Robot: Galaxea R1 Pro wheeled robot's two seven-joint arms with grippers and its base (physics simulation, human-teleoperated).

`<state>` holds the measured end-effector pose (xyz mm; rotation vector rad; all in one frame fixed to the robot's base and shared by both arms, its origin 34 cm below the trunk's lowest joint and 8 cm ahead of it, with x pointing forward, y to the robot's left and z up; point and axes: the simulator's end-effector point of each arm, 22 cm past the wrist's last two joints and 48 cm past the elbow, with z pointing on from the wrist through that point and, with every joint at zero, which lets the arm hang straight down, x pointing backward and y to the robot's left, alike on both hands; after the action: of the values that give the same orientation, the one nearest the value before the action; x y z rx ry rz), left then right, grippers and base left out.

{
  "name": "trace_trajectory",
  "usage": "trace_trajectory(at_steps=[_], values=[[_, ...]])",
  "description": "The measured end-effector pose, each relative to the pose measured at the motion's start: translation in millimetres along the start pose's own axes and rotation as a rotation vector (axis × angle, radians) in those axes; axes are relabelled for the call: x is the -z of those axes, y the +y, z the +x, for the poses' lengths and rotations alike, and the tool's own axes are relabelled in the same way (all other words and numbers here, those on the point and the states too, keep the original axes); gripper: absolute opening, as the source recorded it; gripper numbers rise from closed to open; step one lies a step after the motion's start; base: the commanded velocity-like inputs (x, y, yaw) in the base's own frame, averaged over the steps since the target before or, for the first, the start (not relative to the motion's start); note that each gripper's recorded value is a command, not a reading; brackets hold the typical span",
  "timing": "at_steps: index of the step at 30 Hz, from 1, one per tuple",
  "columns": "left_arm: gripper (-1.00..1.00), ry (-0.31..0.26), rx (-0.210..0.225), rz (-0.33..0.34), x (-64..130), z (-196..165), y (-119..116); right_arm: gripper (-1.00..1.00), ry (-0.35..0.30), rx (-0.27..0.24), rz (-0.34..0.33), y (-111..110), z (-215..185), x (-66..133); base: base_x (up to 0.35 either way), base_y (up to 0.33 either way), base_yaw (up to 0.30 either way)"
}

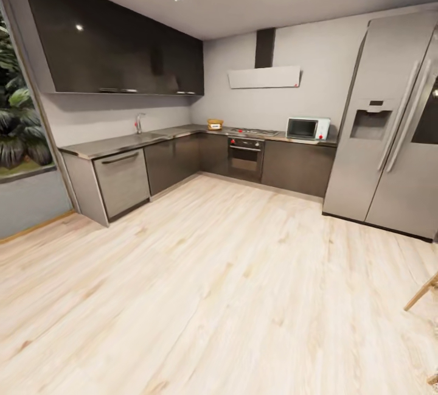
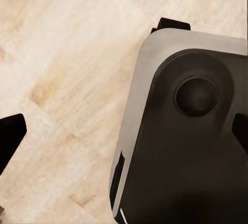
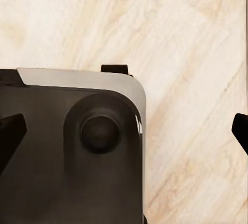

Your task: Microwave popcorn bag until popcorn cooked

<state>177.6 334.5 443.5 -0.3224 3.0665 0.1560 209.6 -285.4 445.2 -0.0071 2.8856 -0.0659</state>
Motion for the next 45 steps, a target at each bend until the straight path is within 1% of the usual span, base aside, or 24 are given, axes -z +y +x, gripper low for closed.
trace_trajectory(at_steps=[25,35,45], values=[[1.00,0.000,0.000,0.000,0.0,0.2,0.0,1.00,0.000,-0.001,0.000,-0.1,0.0,0.0,0.345,0.001,-0.272],[1.00,0.001,0.000,0.000,0.0,0.5,0.1,1.00,0.000,0.000,0.000,0.1,0.0,0.0,0.344,0.066,-0.267],[1.00,0.002,0.000,0.000,0.0,1.2,0.3,1.00,0.000,0.000,0.000,0.2,0.0,0.0,0.336,0.096,-0.033]])
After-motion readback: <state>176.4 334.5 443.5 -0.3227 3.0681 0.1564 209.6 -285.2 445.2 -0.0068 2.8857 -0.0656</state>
